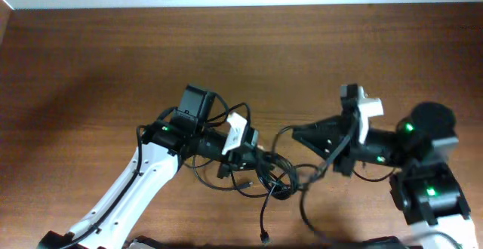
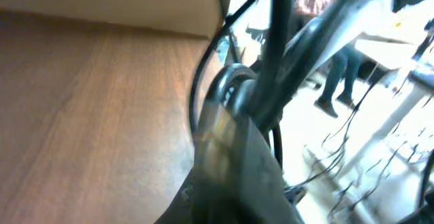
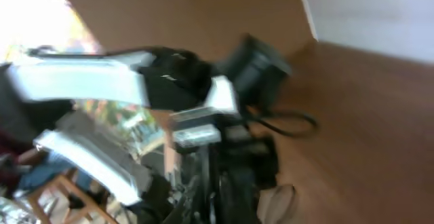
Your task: Untangle cables
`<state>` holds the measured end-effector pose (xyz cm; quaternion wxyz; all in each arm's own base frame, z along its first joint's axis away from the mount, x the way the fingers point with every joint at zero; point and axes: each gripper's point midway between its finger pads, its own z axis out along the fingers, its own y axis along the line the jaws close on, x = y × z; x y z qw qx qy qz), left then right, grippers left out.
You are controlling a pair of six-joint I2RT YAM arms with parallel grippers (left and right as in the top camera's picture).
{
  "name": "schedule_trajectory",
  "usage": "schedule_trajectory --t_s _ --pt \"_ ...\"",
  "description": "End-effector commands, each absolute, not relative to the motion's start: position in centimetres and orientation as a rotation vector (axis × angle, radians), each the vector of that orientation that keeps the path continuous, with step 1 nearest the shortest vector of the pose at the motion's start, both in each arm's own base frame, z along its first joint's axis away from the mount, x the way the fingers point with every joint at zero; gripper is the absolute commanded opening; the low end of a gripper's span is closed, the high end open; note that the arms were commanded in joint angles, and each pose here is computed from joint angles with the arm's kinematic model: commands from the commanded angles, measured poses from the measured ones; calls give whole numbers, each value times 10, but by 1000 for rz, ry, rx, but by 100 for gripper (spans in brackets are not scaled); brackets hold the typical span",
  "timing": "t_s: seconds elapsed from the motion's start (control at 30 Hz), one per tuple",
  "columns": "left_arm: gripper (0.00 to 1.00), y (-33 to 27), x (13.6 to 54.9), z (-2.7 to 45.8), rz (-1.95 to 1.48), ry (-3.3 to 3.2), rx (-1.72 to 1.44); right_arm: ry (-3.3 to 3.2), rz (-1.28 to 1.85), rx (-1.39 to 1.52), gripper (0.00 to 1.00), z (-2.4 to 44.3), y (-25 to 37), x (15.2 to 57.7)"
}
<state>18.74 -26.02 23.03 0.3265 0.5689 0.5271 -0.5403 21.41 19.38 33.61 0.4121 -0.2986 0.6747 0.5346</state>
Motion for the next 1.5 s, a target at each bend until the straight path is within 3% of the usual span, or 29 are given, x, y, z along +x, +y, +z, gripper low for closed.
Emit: schedule_trajectory --t_s 0.0,0.13,0.3,0.57,1.0,1.23,1.47 --pt "0 -256 187 254 -1608 1452 1358 1866 1246 -561 29 304 185 252" --pt "0 -253 191 252 -1616 1506 1323 2015 1178 -429 41 272 177 270" --pt "0 -240 211 244 -1611 1704 1176 2029 1153 -398 58 268 170 275" --pt "0 -211 239 243 -1643 1880 911 2115 1138 -123 71 253 113 286" --pt "0 -210 242 264 -1704 1747 935 1862 1520 -457 71 298 131 237" --pt "0 -215 259 282 -1754 1791 857 1932 1447 -509 71 284 153 239" --pt "0 -241 236 284 -1821 1772 965 2008 1273 -438 72 270 153 260"
